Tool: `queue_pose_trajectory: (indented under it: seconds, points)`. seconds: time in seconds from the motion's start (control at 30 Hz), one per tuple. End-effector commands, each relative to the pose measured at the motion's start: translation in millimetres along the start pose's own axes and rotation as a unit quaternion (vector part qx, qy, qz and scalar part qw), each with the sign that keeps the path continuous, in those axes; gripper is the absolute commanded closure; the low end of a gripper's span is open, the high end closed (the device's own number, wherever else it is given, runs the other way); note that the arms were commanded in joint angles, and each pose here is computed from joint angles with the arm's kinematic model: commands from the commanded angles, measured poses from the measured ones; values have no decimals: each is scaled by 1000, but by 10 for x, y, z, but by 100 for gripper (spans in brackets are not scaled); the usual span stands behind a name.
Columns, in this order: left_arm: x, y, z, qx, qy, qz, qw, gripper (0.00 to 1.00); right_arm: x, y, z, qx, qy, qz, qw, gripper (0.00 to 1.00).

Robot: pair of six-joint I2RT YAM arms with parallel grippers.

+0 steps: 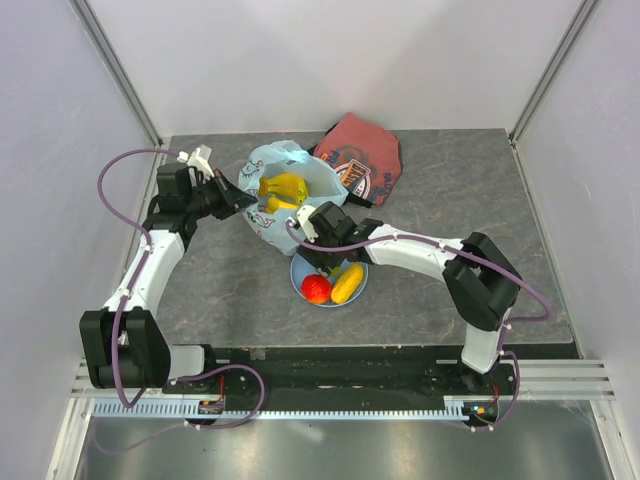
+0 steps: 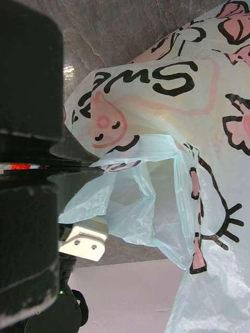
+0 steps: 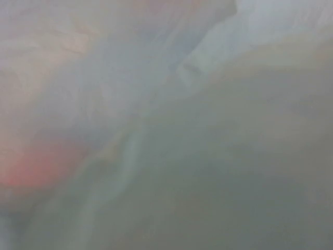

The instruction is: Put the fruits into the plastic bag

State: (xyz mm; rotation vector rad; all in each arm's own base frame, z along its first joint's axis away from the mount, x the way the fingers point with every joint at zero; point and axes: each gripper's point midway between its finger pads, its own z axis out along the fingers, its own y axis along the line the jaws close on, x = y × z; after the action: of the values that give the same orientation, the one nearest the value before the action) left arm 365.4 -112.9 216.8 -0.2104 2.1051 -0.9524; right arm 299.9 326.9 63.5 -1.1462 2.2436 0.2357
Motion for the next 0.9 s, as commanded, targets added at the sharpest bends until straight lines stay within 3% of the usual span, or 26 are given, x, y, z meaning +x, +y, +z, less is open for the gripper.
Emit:
queue_pose_trajectory:
  seconds: [0.0,0.27,0.37,0.4,0.5,0.87]
  points:
    - [-144,-108,-1,14,-16,21,1000,98,191,-12,127,10,37,-10,999,24]
    - [-158,-107,11,16,-18,20,1000,98,330,-6,203,4,55,-10,998,25]
    - [-151,-98,15,15,-17,19,1000,98,281,-17,163,6,48,-9,999,43]
    - [-149,-96,13,15,-17,19,1000,98,257,-33,145,8,44,-9,999,55]
    - [-149,-96,13,15,-17,19,1000,98,141,-55,29,9,24,-8,1000,69]
    - [-176,-99,37,14,-17,19,1000,98,-313,-18,-673,-11,-109,-1,994,76]
